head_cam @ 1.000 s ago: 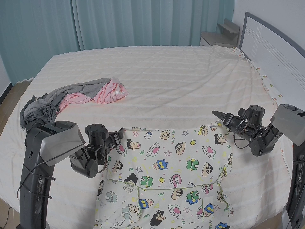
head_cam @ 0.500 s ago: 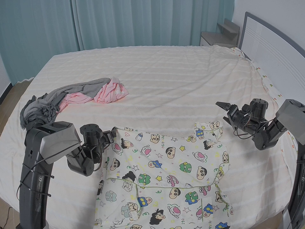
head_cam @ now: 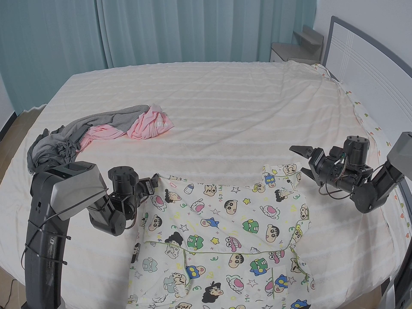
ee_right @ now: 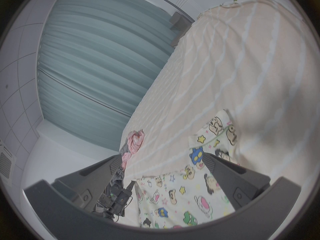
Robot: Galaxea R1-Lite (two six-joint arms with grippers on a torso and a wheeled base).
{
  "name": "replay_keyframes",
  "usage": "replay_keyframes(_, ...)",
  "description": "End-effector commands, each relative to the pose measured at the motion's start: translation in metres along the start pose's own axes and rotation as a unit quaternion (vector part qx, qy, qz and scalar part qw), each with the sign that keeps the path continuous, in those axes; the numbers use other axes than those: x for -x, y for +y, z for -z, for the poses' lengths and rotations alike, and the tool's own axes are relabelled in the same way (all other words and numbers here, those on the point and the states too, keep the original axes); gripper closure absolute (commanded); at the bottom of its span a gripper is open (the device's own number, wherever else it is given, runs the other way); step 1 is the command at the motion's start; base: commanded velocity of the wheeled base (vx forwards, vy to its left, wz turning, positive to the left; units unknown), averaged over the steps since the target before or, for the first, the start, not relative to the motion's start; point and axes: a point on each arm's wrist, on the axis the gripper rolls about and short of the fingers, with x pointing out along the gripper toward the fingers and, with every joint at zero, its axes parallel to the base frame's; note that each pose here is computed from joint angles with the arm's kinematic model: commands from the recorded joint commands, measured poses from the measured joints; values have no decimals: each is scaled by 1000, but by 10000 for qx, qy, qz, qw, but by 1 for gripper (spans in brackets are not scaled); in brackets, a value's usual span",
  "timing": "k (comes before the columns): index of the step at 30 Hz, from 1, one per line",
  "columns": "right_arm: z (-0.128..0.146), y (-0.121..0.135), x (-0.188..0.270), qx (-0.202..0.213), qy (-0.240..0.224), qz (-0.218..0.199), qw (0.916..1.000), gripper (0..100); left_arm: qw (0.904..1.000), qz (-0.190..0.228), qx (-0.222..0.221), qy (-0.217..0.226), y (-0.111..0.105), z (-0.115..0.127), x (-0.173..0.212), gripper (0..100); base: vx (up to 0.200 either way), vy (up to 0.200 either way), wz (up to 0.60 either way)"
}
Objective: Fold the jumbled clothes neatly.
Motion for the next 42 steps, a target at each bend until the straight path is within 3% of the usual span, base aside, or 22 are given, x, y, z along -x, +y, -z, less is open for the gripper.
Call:
replay_keyframes(1, 5, 26, 56, 151, -113, -118, 9998, 0, 9995, 296, 51, -37, -5, -22, 12, 0, 0, 0, 0)
replay_keyframes(5, 15, 31, 91, 203, -120, -113, 9997, 0, 9963, 762, 20, 392, -4, -36, 32, 0, 0, 0, 0)
replay_keyframes(8, 24, 38, 121, 244, -167, -168, 9994, 0, 9917, 1009, 410, 688, -1, -61, 38, 0, 0, 0, 0)
replay_keyframes(12, 35, 42, 147, 286, -194, -247, 9991, 0, 9839, 1014, 816, 1222, 3, -83, 39, 0, 0, 0, 0)
replay_keyframes(17, 44, 46, 177, 352, -332, -387, 9981, 0, 9752, 1020, 1534, 1227, 0, -104, 52, 0, 0, 0, 0)
replay_keyframes(19, 47, 47, 186, 371, -361, -410, 9978, 0, 9730, 1066, 1515, 1373, -1, -100, 64, 0, 0, 0, 0)
replay_keyframes(22, 51, 52, 203, 394, -390, -442, 9975, 0, 9602, 1562, 1377, 1864, -21, -88, 103, 0, 0, 0, 0)
replay_keyframes(26, 55, 56, 220, 382, -339, -381, 9980, 0, 9426, 1935, 837, 2592, -48, -52, 155, 0, 0, 0, 0)
replay_keyframes(30, 53, 61, 225, 404, -279, -355, 9982, 0, 9243, 1953, 312, 3264, -64, -18, 193, 0, 0, 0, 0)
replay_keyframes(32, 49, 65, 223, 427, -287, -375, 9980, 0, 9209, 1879, 150, 3411, -68, -9, 201, 0, 0, 0, 0)
replay_keyframes(36, 41, 73, 218, 478, -336, -467, 9972, 0, 9036, 2010, -251, 3774, -75, 11, 229, 0, 0, 0, 0)
replay_keyframes(38, 38, 77, 217, 504, -349, -540, 9967, 0, 8997, 2055, -379, 3832, -77, 15, 239, 0, 0, 0, 0)
replay_keyframes(42, 36, 78, 215, 511, -306, -584, 9965, 0, 9017, 1738, -695, 3897, -74, 23, 248, 0, 0, 0, 0)
